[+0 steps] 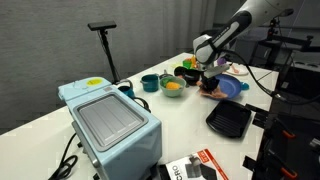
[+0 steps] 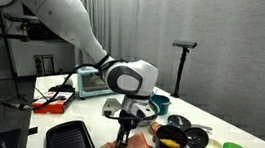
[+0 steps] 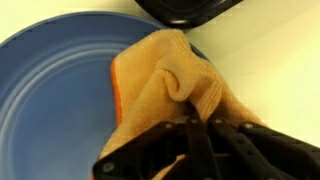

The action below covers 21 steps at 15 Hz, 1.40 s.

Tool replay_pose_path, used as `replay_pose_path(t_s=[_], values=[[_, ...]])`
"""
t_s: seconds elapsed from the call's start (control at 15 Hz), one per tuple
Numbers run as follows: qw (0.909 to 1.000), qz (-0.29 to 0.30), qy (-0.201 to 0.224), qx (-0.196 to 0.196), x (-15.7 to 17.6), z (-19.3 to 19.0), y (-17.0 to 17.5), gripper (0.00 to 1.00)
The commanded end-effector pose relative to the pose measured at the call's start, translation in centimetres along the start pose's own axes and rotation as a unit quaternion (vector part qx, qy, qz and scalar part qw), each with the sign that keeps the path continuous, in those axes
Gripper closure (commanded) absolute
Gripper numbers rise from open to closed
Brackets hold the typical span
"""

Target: Use the orange towel to wipe the blue plate.

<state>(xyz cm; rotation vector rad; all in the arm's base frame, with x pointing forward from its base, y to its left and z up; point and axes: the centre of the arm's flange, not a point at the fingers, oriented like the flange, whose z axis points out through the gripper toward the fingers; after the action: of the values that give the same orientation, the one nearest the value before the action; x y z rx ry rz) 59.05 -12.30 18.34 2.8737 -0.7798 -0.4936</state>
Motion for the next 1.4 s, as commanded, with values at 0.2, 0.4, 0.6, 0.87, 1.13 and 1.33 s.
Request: replay_pose_path(t_s=[0.2,0.4,0.6,0.87,1.13,1.33], values=[[0.9947,0.093,0.004,0.045,0.8,3.5,6.4,0.99],[0.9944,0.082,0.015,0.065,0.5,2.8,7.6,0.99],[0.9944,0.071,0.026,0.074,0.4,2.4,8.0,0.99],[0.9950,0.058,0.037,0.072,2.0,2.5,6.2,0.99],[0.9953,0.031,0.054,0.075,2.4,0.9,3.0,0.99],[0.9942,0.006,0.071,0.081,2.2,-0.6,0.6,0.99]])
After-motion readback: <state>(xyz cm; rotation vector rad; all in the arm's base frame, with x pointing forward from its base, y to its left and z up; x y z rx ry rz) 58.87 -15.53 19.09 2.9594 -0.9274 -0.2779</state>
